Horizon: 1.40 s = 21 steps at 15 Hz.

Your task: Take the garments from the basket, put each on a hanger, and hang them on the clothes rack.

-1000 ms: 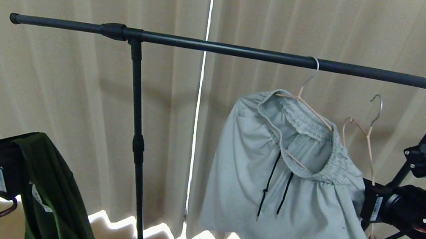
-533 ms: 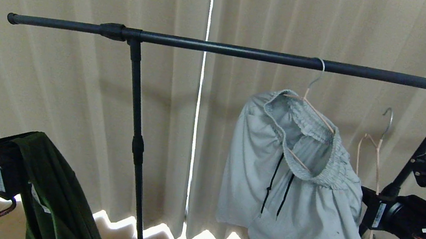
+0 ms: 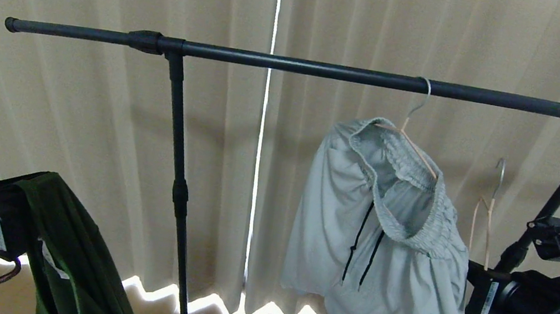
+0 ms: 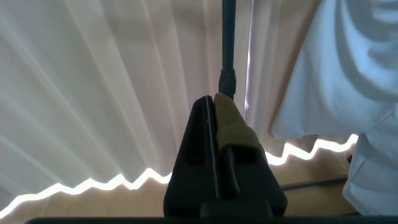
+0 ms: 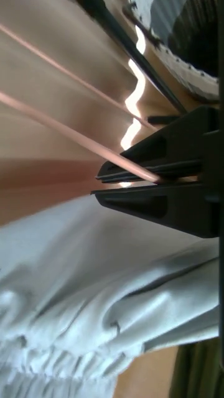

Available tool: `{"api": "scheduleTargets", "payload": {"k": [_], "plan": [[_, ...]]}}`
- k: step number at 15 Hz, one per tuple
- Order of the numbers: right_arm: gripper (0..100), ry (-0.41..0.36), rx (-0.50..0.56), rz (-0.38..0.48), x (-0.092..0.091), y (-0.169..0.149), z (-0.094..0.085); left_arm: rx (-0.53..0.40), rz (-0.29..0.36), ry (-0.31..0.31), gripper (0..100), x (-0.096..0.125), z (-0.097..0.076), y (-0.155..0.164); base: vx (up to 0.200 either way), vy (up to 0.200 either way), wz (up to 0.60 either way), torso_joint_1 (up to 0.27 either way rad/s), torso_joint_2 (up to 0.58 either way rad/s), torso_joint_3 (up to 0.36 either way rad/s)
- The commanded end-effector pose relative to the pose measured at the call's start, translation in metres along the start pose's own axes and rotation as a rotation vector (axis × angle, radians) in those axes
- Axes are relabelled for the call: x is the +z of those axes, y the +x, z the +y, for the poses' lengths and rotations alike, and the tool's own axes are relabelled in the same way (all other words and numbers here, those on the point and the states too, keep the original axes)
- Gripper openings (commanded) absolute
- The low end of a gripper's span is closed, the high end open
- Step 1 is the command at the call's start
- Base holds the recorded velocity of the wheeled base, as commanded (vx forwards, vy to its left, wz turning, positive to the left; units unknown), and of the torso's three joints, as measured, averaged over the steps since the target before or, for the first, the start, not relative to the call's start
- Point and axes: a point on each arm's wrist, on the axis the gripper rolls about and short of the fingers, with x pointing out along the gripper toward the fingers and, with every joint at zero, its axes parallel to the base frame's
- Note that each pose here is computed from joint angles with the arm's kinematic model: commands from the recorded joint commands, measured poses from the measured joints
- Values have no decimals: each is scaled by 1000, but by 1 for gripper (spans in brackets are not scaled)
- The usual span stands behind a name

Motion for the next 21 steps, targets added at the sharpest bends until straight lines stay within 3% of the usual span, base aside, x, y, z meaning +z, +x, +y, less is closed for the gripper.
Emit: {"api": "scheduleTargets", "payload": {"k": [1, 11, 17, 21], "plan": [[0, -13, 27, 24, -7, -3, 5, 0, -1, 0, 0, 0, 0, 0, 0, 0, 0, 0, 0, 0], [0, 34, 268, -77, -7, -12, 49, 2, -4, 0, 0, 1, 0, 0, 0, 0, 0, 0, 0, 0], [0, 46, 109, -108, -11, -12, 41, 3, -10, -1, 0, 2, 0, -1, 0, 0, 0, 0, 0, 0], [0, 58, -61, -168, -12, -17, 35, 3, -12, -2, 0, 2, 1, -1, 0, 0, 0, 0, 0, 0]]}}
